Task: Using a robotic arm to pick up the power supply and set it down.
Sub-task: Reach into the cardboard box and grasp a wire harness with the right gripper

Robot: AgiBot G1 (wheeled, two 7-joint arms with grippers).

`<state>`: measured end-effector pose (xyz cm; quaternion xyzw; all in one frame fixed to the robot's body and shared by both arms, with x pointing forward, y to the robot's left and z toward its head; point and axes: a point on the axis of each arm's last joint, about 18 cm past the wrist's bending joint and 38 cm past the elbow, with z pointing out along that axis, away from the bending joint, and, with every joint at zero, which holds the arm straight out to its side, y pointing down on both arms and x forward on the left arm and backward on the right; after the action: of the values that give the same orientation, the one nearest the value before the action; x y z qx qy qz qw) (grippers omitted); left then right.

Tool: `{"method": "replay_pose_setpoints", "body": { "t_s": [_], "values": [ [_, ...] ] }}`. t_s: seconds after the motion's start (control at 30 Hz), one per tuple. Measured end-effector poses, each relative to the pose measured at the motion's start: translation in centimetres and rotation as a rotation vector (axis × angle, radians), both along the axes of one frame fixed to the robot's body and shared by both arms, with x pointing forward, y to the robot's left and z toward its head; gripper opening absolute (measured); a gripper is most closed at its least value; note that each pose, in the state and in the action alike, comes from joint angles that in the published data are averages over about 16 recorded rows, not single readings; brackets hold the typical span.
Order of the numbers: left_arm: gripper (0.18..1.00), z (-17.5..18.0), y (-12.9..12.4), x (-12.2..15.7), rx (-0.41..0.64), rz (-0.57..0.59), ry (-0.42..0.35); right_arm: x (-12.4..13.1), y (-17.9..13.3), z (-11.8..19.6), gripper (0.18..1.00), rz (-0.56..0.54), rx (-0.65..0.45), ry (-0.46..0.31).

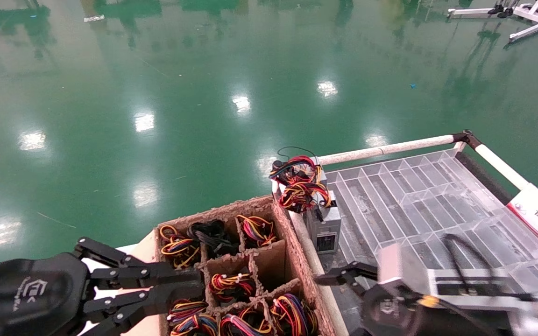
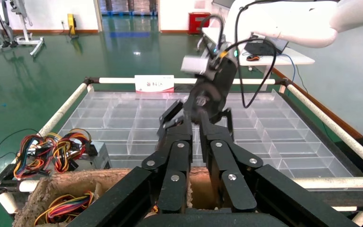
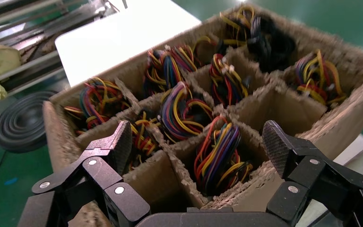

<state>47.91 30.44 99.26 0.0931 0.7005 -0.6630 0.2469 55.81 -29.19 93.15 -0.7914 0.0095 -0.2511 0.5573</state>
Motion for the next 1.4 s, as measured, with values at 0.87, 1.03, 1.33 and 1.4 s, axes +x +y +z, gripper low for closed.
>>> {"method": "replay_pose_setpoints", "body": {
  "t_s": [0.87,1.03,1.33,1.4],
  "values": [
    [0.210,0.0,0.0,0.0,0.000,0.000,0.000,4.2,1.8,-2.6,0.701,-0.072,-0.079,0.097],
    [0.241,0.0,0.0,0.0,0.000,0.000,0.000,4.4,2.1,-2.8,0.583,-0.079,-0.085,0.101],
    [0.356,0.0,0.0,0.0,0.000,0.000,0.000,4.4,2.0,-3.0,0.378,-0.089,-0.083,0.110],
    [0.392,0.0,0.0,0.0,0.000,0.000,0.000,4.3,1.9,-2.9,0.344,-0.090,-0.079,0.111]
  ]
}}
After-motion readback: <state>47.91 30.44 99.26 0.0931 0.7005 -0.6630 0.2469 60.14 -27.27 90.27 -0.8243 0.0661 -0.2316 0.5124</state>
